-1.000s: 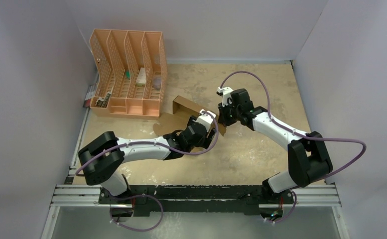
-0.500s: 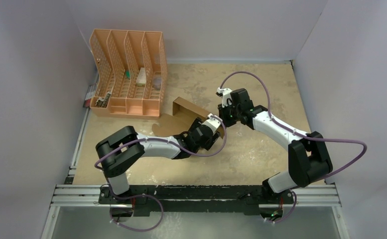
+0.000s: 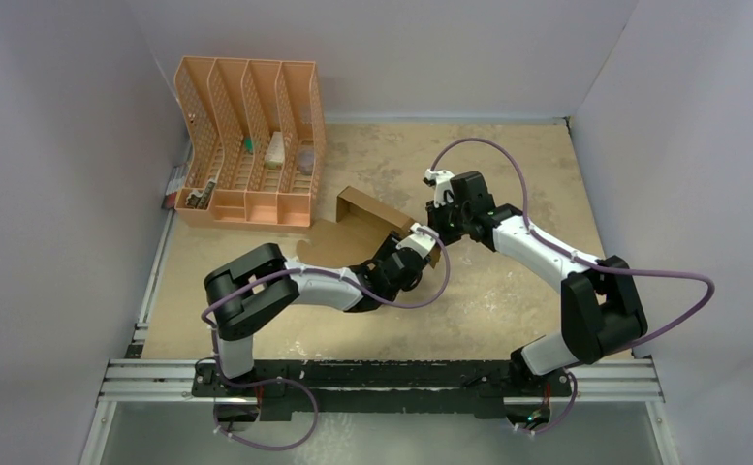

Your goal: Fold the paper box

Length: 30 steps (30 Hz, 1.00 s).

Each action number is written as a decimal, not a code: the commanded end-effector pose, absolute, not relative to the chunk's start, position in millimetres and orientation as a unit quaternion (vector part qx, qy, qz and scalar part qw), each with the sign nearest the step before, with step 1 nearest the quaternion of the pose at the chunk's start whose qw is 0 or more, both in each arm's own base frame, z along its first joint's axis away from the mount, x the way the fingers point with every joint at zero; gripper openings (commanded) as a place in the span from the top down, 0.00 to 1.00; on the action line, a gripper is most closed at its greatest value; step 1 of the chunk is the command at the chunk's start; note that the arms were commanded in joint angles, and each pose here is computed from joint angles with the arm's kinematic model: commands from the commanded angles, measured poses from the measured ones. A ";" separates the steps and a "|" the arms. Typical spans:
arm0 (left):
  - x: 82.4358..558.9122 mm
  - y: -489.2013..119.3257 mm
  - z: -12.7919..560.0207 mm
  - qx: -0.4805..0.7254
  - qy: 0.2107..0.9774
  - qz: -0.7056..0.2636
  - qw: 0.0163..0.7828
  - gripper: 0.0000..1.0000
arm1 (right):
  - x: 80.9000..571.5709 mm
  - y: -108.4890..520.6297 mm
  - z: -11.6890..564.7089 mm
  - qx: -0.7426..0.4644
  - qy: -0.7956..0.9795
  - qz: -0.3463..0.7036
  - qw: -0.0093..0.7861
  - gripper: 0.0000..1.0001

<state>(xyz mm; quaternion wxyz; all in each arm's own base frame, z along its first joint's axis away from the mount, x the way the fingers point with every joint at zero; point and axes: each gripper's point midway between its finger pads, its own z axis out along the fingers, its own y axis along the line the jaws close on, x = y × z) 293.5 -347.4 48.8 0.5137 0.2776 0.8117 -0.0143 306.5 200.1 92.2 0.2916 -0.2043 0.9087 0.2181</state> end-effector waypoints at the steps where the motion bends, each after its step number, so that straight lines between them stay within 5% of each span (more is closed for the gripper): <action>1: 306.6 -344.5 72.8 0.231 0.800 -0.008 0.554 0.46 | 306.8 209.3 113.0 -0.216 0.897 0.234 0.307 1.00; 18: 294.5 -323.3 61.4 0.203 0.803 -0.026 0.559 0.67 | 309.9 198.8 112.2 -0.206 0.904 0.206 0.312 1.00; 30: 293.1 -316.4 92.8 0.167 0.791 -0.055 0.586 0.69 | 314.7 192.0 107.2 -0.235 0.904 0.176 0.310 1.00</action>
